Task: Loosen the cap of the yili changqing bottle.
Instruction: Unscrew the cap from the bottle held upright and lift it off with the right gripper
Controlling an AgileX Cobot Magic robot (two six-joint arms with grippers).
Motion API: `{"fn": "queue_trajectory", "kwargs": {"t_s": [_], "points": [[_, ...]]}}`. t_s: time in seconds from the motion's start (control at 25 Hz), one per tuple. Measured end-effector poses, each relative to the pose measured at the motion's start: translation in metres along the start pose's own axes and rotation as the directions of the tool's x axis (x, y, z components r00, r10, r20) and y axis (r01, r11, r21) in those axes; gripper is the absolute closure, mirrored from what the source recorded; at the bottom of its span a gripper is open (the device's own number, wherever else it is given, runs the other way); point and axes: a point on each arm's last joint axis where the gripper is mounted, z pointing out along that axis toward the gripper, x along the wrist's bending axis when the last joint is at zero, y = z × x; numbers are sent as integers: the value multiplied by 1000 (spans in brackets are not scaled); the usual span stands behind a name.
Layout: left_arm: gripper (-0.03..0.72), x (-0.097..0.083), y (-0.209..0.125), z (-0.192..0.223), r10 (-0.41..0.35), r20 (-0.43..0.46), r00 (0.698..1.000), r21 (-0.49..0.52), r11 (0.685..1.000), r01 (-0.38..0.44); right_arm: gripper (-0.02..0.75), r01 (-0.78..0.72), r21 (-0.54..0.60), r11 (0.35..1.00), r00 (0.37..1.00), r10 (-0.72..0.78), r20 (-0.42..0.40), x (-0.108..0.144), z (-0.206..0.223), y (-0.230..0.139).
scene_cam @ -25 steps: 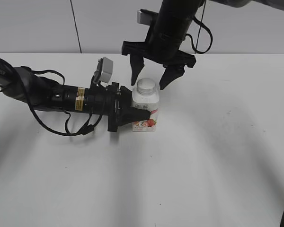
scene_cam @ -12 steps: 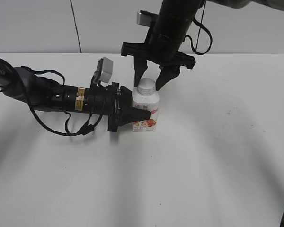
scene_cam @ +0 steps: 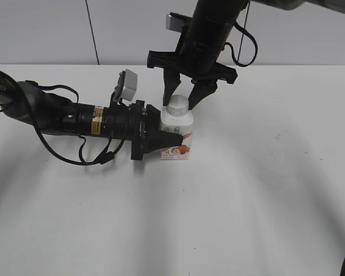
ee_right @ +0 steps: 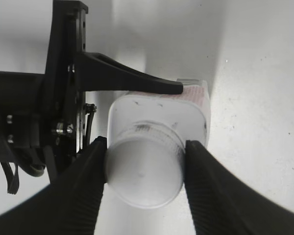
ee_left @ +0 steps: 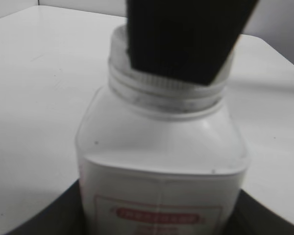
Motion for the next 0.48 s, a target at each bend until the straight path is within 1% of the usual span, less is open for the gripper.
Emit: {"fn": "queue_trajectory", "kwargs": {"t_s": [0.48], "points": [[318, 0, 0, 0, 0, 0, 1000, 0, 1000, 0, 343, 11, 0, 1000, 1000, -11, 0, 0, 0, 0]]}}
